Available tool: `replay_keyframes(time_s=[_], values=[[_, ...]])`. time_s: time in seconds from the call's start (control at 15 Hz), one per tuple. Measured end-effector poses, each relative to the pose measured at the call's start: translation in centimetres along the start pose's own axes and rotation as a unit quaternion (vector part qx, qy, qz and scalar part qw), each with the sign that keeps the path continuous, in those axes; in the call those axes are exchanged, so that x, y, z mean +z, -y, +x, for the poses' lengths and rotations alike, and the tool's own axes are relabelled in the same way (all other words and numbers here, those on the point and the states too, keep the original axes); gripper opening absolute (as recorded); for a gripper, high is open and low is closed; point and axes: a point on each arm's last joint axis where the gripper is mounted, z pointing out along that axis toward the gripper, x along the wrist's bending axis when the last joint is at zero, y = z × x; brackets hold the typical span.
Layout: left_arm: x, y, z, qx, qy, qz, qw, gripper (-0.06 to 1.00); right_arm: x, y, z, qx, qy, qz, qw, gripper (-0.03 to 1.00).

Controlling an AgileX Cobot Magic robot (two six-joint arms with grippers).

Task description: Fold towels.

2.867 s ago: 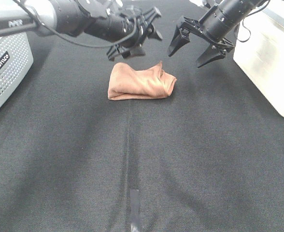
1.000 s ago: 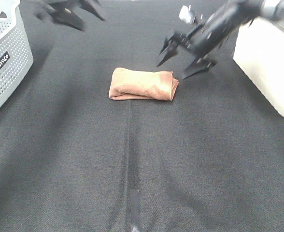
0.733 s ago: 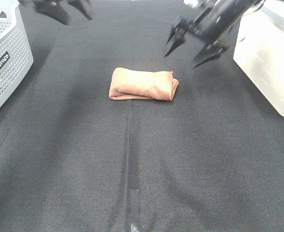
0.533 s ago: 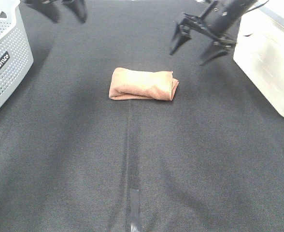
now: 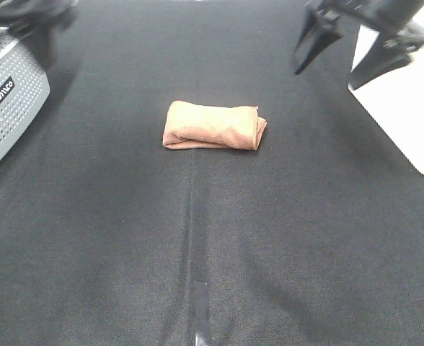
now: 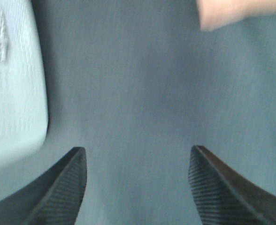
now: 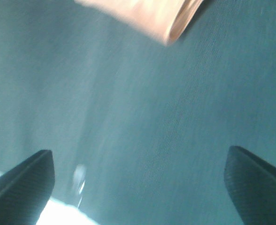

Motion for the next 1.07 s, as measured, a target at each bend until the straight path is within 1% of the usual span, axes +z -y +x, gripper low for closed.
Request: replay_keyframes(time_s=[0.07, 0.27, 0.47, 0.6, 0.67, 0.8, 0.93, 1.0, 1.07], values=[[-0.5, 1.7, 0.3, -0.005, 0.0, 0.005, 1.0, 0.61, -1.2, 1.3, 0.6, -0.005, 0.002, -0.007, 1.0, 0.92], [-2.3, 8.7, 1.6, -0.024, 0.009, 0.0, 1.0, 0.61, -4.0, 5.9, 2.2, -0.014, 0.009, -0.025, 1.0, 0.92], [-3.6, 16.4, 2.8, -0.034, 0.027, -0.033, 0.999, 0.61, -6.3, 12.7, 3.5, -0.03, 0.037, -0.047, 0.998, 0.92], [-4.4, 20.9, 3.6, -0.042, 0.037, -0.073, 0.996, 0.61, -7.0, 17.5, 3.8, -0.042, 0.06, -0.063, 0.995, 0.92], [-5.0, 23.0, 3.9, -0.05, 0.05, -0.106, 0.992, 0.61, -7.1, 19.8, 3.9, -0.048, 0.07, -0.072, 0.994, 0.92], [-5.9, 26.9, 4.4, -0.058, 0.076, -0.179, 0.979, 0.61, -6.9, 24.5, 4.0, -0.06, 0.089, -0.1, 0.989, 0.92], [-6.6, 29.7, 4.8, -0.051, 0.096, -0.256, 0.961, 0.61, -6.3, 28.9, 4.1, -0.075, 0.104, -0.14, 0.982, 0.92], [-6.8, 31.0, 4.9, -0.044, 0.101, -0.29, 0.951, 0.61, -6.0, 30.7, 4.0, -0.083, 0.112, -0.163, 0.977, 0.92], [-6.6, 32.0, 5.0, -0.034, 0.103, -0.313, 0.943, 0.61, -5.8, 32.5, 3.9, -0.092, 0.124, -0.189, 0.97, 0.92]])
